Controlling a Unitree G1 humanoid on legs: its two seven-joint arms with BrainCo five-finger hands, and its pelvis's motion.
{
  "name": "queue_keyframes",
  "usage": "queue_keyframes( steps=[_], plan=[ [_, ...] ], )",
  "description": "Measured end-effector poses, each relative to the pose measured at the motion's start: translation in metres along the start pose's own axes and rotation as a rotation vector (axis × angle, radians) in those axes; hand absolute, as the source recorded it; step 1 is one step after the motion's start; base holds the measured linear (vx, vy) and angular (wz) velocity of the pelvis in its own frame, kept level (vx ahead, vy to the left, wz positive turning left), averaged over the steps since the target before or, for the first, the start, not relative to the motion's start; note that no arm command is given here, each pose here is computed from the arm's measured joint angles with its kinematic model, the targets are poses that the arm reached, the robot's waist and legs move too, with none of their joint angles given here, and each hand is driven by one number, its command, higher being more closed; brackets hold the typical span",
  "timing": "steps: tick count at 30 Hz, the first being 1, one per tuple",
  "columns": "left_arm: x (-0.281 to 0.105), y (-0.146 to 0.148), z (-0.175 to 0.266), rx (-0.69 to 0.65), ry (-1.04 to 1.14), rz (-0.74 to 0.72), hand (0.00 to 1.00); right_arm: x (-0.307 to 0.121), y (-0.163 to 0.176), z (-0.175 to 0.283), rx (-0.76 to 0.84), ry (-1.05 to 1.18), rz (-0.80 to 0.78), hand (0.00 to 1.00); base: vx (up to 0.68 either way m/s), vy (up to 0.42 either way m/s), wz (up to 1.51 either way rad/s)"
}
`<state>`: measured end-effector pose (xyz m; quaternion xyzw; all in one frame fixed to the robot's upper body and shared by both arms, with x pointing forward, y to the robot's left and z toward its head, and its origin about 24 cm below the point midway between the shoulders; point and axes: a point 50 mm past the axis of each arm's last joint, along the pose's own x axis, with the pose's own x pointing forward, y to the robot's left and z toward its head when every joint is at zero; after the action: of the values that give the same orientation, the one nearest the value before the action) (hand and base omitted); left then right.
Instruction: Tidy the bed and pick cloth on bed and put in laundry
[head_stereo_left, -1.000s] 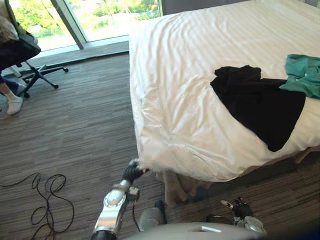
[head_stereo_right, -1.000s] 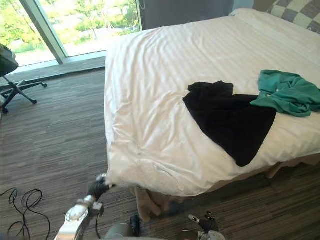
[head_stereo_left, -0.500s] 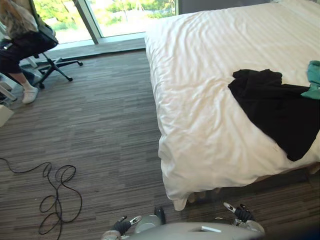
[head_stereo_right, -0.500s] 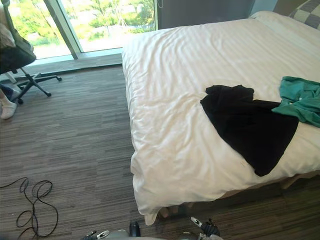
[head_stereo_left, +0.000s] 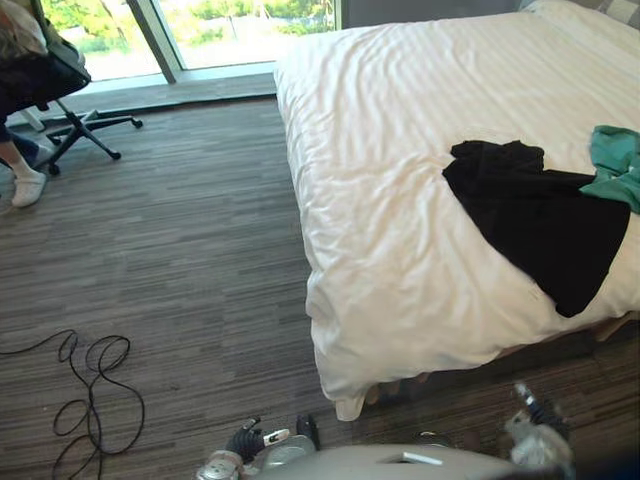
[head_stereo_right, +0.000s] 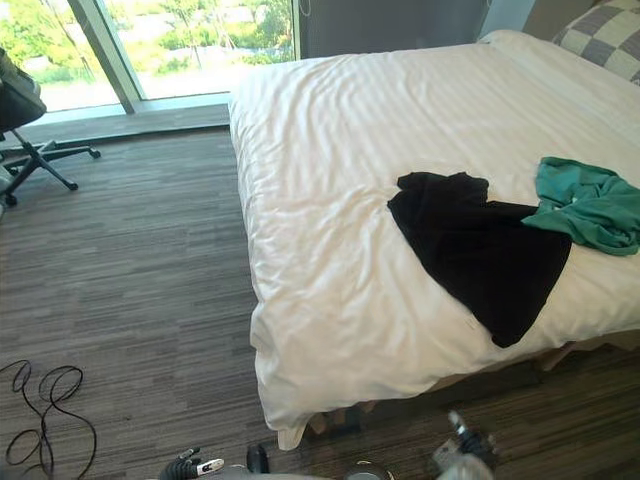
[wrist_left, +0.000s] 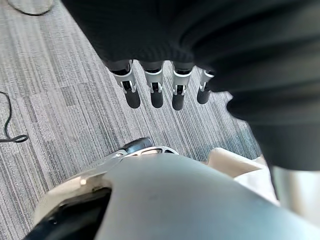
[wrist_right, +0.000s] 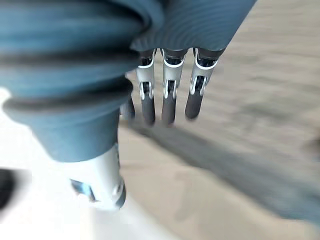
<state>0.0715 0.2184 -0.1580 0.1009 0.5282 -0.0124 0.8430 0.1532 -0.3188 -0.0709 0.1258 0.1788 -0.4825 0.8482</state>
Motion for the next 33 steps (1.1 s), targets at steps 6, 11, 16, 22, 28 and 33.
queue_keyframes(
  steps=[6,11,16,22,28,33],
  plan=[
    [-0.001,0.003,0.001,0.042,-0.012,0.031,0.0,-0.025,0.073,0.123,0.025,-0.571,0.486,1.0,0.1,0.0,-0.07],
    [-0.002,0.005,0.004,0.061,-0.037,0.044,0.0,-0.076,0.145,0.147,-0.065,-0.732,1.056,1.0,0.09,-0.01,0.06],
    [-0.001,0.006,0.011,0.079,-0.072,0.082,0.0,-0.139,0.215,0.132,-0.101,-0.69,1.561,1.0,0.03,-0.001,0.1],
    [0.007,0.021,0.053,0.059,-0.191,0.131,0.0,-0.199,0.273,0.148,-0.04,-0.682,1.822,1.0,-0.09,0.015,0.27],
    [0.009,0.023,0.092,-0.006,-0.329,0.161,0.0,-0.231,0.313,0.137,-0.166,-0.58,1.914,1.0,-0.07,0.034,0.22],
    [0.01,0.015,0.114,-0.04,-0.395,0.145,0.0,-0.208,0.326,0.128,-0.223,-0.482,1.761,1.0,-0.05,0.037,0.06]
  ],
)
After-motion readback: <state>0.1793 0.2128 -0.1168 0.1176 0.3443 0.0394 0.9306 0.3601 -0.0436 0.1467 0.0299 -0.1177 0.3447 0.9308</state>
